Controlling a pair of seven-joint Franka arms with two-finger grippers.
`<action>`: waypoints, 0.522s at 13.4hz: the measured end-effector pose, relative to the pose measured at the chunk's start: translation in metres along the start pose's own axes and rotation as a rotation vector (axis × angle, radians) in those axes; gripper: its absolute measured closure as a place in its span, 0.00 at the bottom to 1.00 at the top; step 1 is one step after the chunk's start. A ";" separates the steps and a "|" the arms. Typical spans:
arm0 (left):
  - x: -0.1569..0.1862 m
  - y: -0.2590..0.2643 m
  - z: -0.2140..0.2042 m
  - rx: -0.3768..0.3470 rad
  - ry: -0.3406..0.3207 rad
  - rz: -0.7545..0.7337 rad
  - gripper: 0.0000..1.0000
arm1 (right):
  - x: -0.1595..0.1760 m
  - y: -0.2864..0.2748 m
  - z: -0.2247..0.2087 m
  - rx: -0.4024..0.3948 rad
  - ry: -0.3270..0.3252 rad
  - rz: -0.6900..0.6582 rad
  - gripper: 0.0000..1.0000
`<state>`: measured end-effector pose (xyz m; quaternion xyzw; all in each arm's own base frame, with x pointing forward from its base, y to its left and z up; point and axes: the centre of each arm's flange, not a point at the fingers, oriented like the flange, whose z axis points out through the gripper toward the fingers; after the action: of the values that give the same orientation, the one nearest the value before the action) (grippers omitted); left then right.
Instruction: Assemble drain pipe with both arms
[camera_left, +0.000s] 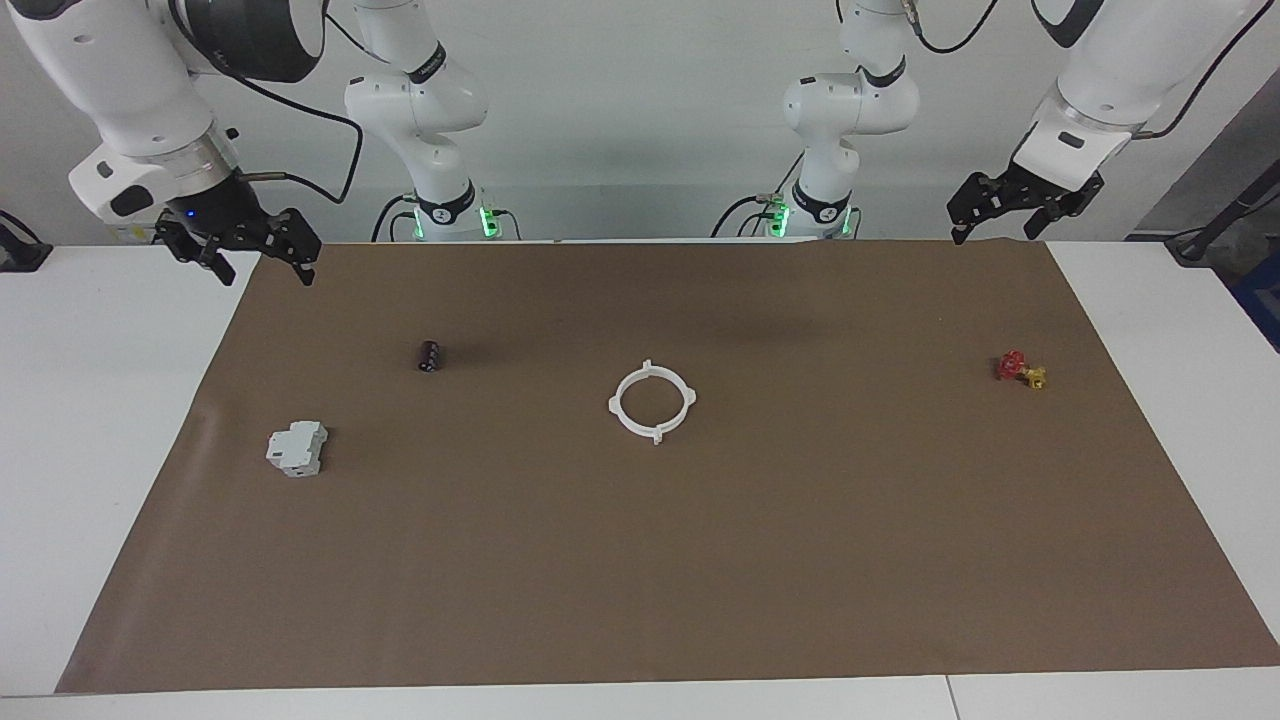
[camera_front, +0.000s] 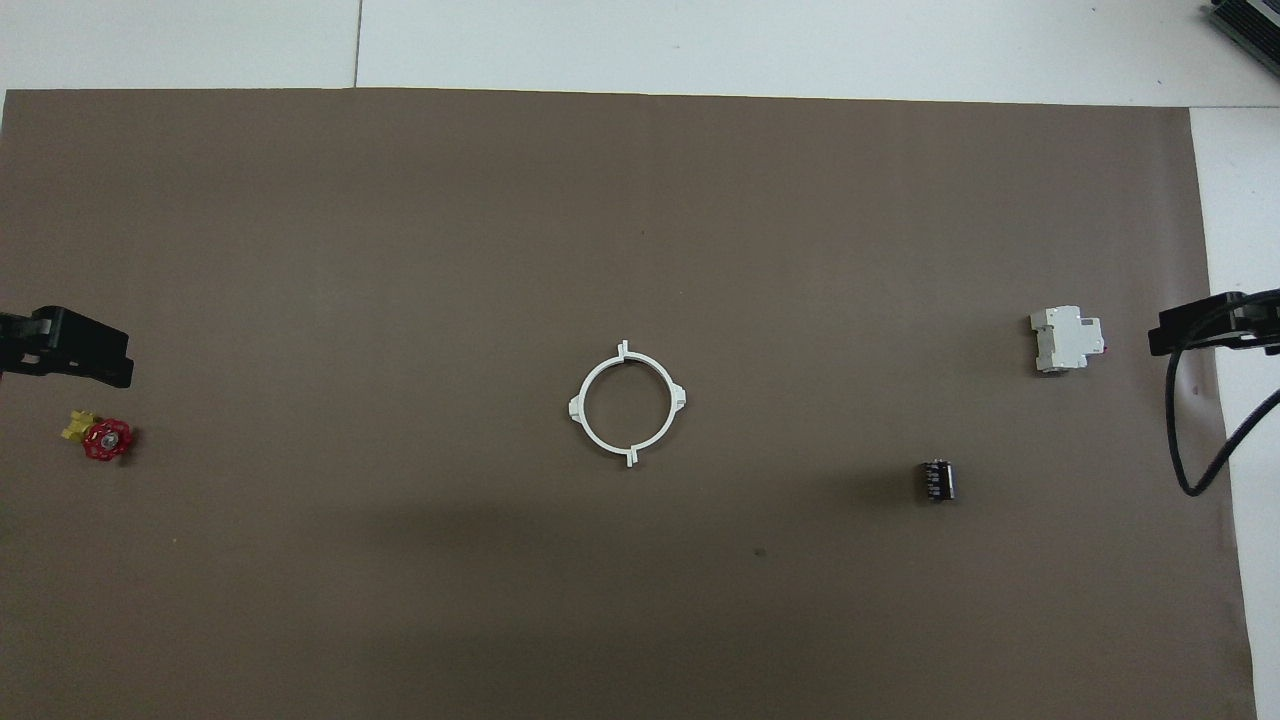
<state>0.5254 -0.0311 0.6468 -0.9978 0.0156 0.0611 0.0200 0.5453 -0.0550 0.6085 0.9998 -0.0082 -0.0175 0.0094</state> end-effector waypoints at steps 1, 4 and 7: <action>-0.002 0.001 -0.002 0.000 0.005 0.001 0.00 | 0.000 0.000 0.000 0.000 0.000 0.000 0.00; -0.002 0.002 -0.003 0.000 0.006 0.005 0.00 | 0.000 0.000 0.000 0.000 0.000 0.000 0.00; 0.005 0.002 0.004 0.000 0.002 0.005 0.00 | 0.000 0.000 0.000 0.000 0.000 0.000 0.00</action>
<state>0.5296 -0.0326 0.6423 -0.9978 0.0181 0.0602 0.0200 0.5453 -0.0550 0.6085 0.9998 -0.0082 -0.0175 0.0094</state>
